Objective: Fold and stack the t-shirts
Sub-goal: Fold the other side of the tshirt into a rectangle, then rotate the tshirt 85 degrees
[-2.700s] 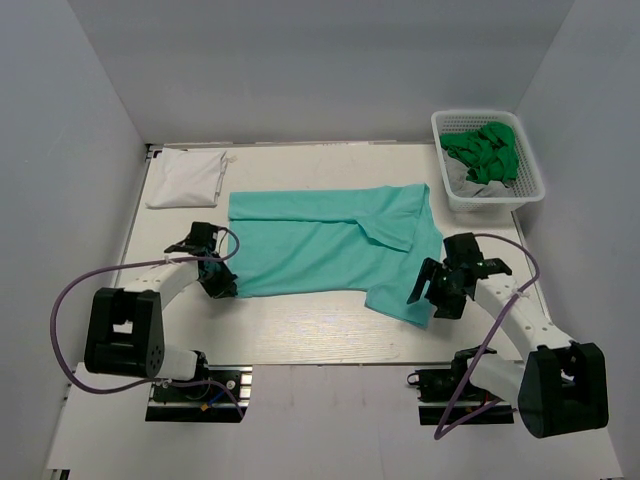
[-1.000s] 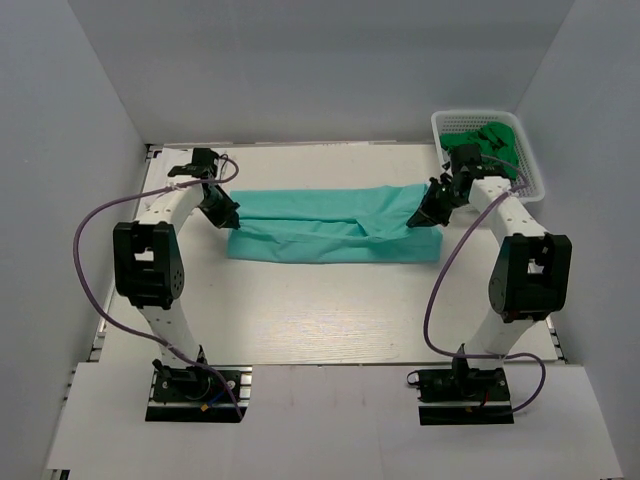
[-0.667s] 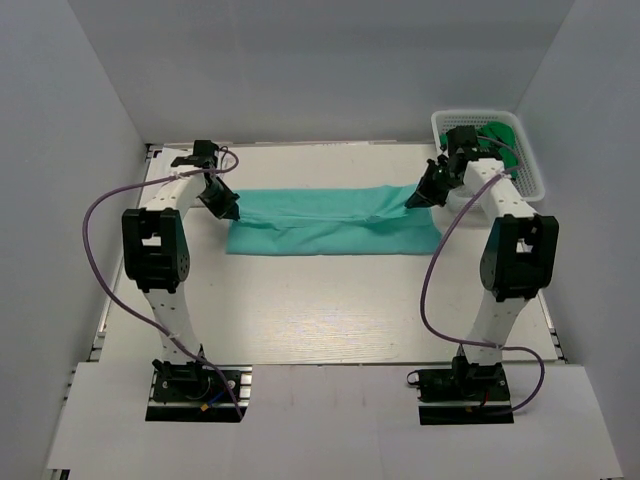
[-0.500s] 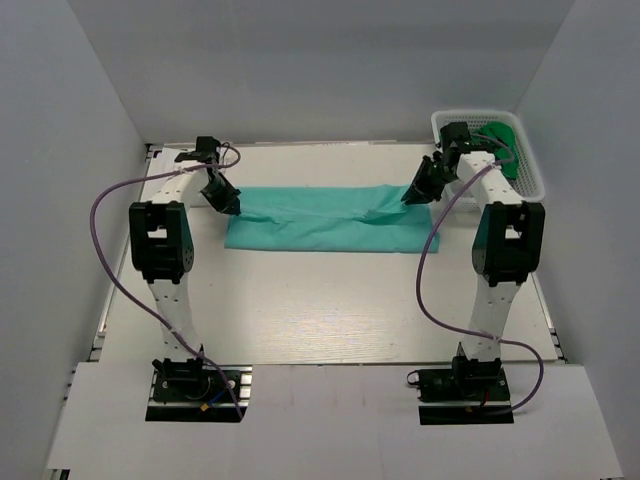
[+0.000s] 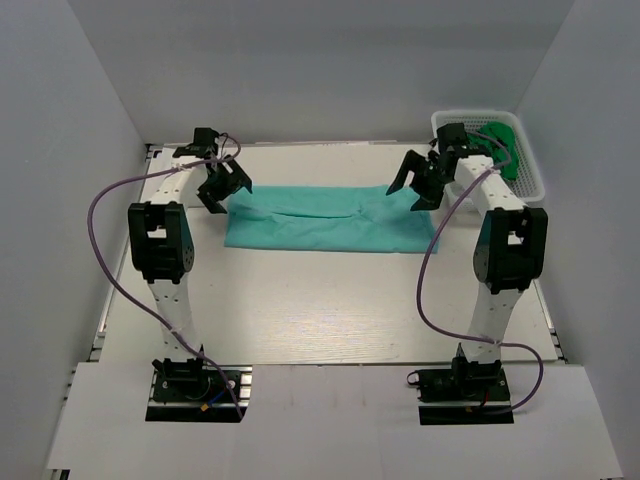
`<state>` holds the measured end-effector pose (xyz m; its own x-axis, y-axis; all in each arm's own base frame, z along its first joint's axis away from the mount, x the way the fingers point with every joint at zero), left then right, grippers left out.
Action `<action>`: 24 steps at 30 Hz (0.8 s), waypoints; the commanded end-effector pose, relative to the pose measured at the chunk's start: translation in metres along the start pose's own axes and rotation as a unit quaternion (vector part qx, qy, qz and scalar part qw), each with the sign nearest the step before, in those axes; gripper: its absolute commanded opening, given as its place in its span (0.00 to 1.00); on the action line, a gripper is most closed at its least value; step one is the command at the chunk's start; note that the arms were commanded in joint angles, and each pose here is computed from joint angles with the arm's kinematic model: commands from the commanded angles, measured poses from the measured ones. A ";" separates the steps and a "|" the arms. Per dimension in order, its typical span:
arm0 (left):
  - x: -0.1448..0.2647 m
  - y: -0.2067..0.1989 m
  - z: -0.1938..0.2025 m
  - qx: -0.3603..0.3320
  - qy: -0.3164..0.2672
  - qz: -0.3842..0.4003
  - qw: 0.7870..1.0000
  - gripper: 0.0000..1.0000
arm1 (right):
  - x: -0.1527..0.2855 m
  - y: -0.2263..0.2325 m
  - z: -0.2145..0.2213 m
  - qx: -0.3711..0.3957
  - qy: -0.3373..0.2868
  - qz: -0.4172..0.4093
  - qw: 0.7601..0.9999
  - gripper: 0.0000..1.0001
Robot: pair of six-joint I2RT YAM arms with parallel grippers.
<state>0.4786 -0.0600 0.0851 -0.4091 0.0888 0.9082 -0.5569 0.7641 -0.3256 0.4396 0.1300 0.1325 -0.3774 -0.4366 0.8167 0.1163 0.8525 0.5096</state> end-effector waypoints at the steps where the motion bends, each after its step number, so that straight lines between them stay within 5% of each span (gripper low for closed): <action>1: 0.043 -0.039 -0.014 -0.042 -0.040 0.087 0.995 1.00 | 0.000 0.016 0.018 0.037 0.003 -0.027 0.999 0.90; 9: -0.004 -0.079 0.010 -0.088 0.034 0.156 0.983 1.00 | -0.036 -0.004 0.054 0.019 0.055 0.024 0.998 0.90; 16: -0.048 -0.020 0.053 -0.109 0.100 0.055 0.987 1.00 | -0.065 -0.018 0.051 0.018 0.060 0.060 0.996 0.90; 20: -0.030 0.055 0.139 -0.107 0.217 -0.031 0.970 1.00 | -0.088 -0.016 0.044 0.048 0.079 0.070 0.993 0.90; 22: 0.005 0.052 0.169 -0.109 0.242 0.013 0.964 1.00 | -0.104 -0.008 0.031 0.060 0.074 0.052 0.994 0.90; 24: 0.035 0.058 0.228 -0.101 0.330 0.065 0.936 1.00 | -0.122 0.010 0.013 0.085 0.049 0.005 0.995 0.90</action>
<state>0.3668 -0.1257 0.0410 -0.1749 0.3771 0.9095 -0.3511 0.8391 -0.4154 0.4450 0.1742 0.0450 -0.2288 -0.3825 0.8952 0.0732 0.9102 0.4076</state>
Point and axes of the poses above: each gripper's point midway between its finger pads, its own x axis back along the fingers, its own y axis along the line the jaws close on, z = x × y, the point moved 1 cm from there along x, back along the fingers, and after that the axes turned 3 degrees about x, right-handed, at the moved point
